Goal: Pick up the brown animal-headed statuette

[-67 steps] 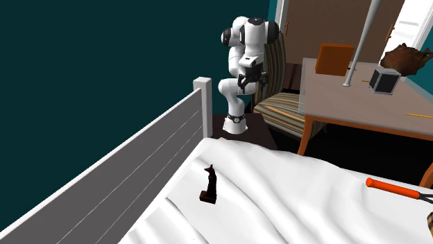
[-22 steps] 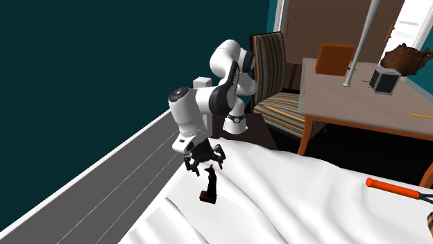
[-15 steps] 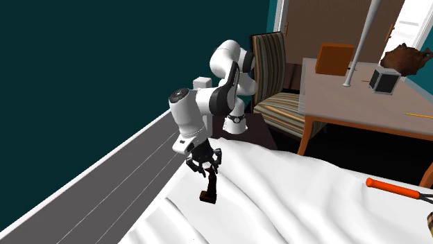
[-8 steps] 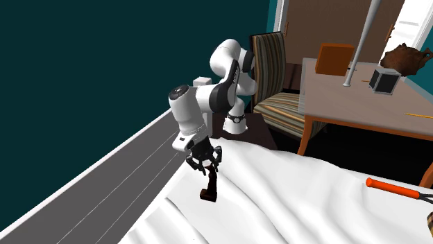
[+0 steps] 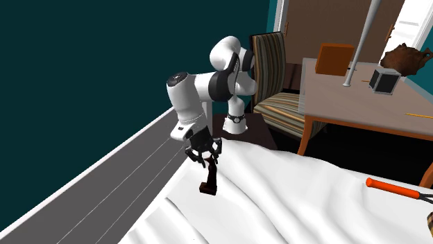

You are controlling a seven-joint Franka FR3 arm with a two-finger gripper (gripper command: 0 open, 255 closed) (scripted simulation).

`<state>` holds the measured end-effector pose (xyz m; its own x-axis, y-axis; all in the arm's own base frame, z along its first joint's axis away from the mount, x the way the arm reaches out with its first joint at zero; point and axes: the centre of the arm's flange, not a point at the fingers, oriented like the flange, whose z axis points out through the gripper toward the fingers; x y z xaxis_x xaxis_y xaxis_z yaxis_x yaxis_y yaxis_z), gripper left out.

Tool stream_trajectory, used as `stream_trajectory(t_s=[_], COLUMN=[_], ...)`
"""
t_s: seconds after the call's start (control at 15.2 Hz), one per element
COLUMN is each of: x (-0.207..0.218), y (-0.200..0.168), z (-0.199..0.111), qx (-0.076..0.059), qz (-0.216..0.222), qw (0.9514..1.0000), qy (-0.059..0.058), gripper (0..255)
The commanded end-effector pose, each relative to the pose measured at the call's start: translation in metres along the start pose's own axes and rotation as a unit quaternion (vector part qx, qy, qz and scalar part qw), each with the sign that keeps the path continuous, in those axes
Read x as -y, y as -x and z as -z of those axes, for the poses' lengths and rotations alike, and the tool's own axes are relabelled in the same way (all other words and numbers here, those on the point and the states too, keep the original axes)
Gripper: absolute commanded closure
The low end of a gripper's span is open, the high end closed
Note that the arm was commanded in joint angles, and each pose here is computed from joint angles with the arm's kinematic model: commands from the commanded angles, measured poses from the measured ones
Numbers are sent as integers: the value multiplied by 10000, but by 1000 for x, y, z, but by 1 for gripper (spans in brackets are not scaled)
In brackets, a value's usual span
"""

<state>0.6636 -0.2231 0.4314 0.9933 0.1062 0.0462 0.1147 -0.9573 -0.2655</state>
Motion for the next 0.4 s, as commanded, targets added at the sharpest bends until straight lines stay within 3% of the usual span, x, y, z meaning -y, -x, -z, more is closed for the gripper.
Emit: stream_trajectory(t_s=[0.0, 0.33], x=[3, 7], y=[1, 0], z=[10, 26], qx=[0, 0], qz=[0, 0], qw=[10000, 10000], qy=[0, 0], gripper=[255, 255])
